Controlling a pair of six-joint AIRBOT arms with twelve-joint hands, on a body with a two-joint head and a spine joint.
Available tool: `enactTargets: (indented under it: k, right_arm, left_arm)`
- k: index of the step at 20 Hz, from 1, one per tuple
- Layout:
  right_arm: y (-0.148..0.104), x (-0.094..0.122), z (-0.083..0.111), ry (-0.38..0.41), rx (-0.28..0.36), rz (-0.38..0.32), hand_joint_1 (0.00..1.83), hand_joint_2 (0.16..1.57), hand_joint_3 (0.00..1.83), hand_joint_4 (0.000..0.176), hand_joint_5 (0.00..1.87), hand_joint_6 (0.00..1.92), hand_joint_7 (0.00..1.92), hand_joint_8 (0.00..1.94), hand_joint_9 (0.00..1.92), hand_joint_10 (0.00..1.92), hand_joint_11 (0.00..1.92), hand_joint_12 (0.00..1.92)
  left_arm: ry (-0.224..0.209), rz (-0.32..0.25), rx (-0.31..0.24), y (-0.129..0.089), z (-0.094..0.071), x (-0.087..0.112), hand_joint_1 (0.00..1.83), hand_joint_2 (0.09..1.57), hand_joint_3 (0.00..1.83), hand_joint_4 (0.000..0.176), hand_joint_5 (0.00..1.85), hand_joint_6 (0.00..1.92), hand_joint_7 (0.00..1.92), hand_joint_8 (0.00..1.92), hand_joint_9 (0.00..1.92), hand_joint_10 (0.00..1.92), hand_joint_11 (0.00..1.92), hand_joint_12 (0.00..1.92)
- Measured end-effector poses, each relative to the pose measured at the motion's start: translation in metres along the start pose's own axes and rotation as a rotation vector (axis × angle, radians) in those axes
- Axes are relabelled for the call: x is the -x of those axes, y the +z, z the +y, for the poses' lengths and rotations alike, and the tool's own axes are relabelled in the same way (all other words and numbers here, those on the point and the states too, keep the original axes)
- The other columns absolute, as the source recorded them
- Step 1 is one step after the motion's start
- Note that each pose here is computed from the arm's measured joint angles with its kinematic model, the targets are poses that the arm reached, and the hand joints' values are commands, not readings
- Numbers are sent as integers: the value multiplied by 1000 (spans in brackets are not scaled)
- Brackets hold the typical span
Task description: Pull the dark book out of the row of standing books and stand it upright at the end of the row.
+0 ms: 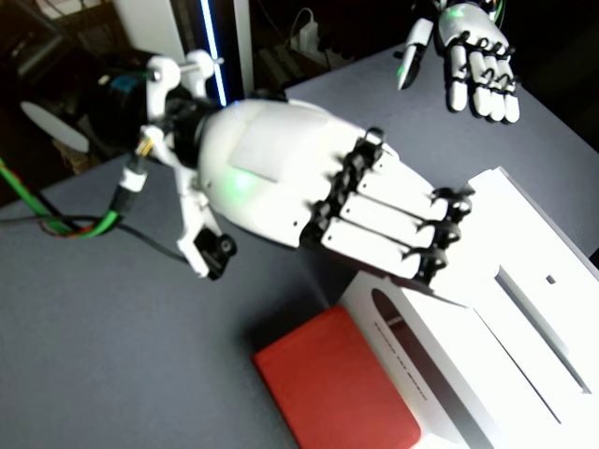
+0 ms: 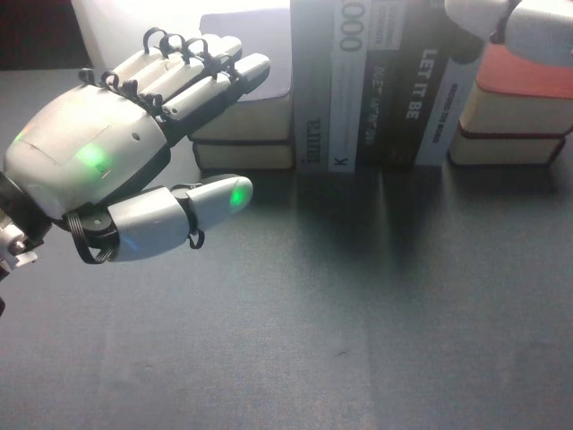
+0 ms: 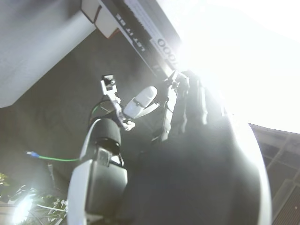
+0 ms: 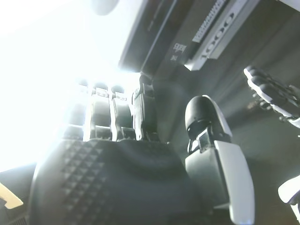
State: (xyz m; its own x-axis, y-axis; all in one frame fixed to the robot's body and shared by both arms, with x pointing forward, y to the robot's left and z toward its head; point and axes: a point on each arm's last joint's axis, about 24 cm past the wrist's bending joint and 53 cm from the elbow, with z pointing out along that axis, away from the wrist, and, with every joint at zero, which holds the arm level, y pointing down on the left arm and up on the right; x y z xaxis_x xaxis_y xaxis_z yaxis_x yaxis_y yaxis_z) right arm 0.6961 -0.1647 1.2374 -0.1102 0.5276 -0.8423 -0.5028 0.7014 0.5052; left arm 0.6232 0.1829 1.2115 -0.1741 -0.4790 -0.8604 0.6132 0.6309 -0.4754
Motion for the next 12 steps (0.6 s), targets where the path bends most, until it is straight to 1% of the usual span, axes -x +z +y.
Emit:
enactTargets:
  k: [2,3,5,6,7,8,9,10,11,12]
  right_arm:
    - [-6,0,6,-2,14,-2,182,1353,2,0,571,241,12,4,0,0,0,0]
    - [-12,0,9,-9,24,-3,205,1349,0,0,577,235,17,4,0,0,0,0]
    - [-19,-1,14,-20,39,2,218,1361,5,0,556,225,0,0,0,0,0,0]
    - [-23,-2,18,-26,49,5,341,1380,9,0,555,232,0,0,0,0,0,0]
    - [-27,-3,21,-31,57,11,508,1391,7,0,566,242,0,0,0,0,0,0]
    - [-32,-5,25,-31,72,16,573,1398,6,0,574,248,0,0,0,0,0,0]
    - [-36,-8,27,-24,86,24,580,1397,4,0,595,251,15,6,0,0,0,0]
    - [-40,-9,29,-8,93,29,483,1407,8,0,601,243,23,7,0,0,0,0]
    - [-45,-9,30,4,104,31,373,1417,12,0,604,235,31,8,0,0,0,0]
    - [-52,-11,31,18,109,38,311,1420,11,0,606,224,36,8,0,0,0,0]
  left_arm:
    - [1,-2,-3,-1,-1,0,0,1327,0,77,29,2,0,0,0,0,0,0]
    - [0,-1,0,-1,0,0,0,1336,0,79,27,1,0,0,0,0,0,0]
    - [-3,-7,2,-2,0,1,0,1337,0,65,43,8,0,0,0,0,0,0]
    - [-1,-6,2,-2,1,2,0,1329,0,68,51,11,0,0,0,0,0,0]
    - [0,-6,2,-3,1,2,0,1319,0,64,55,12,0,0,0,0,0,0]
    - [-1,-6,5,-3,2,2,0,1309,0,60,67,17,0,0,0,0,0,0]
    - [-1,-6,5,-3,2,2,0,1310,0,69,53,10,0,0,0,0,0,0]
    - [-1,-7,4,-4,2,2,0,1316,0,61,70,16,0,0,0,0,0,0]
    - [-5,-5,7,-4,1,0,0,1324,0,59,70,16,0,0,0,0,0,0]
    - [-9,-8,9,-4,2,1,0,1323,0,65,56,9,0,0,0,0,0,0]
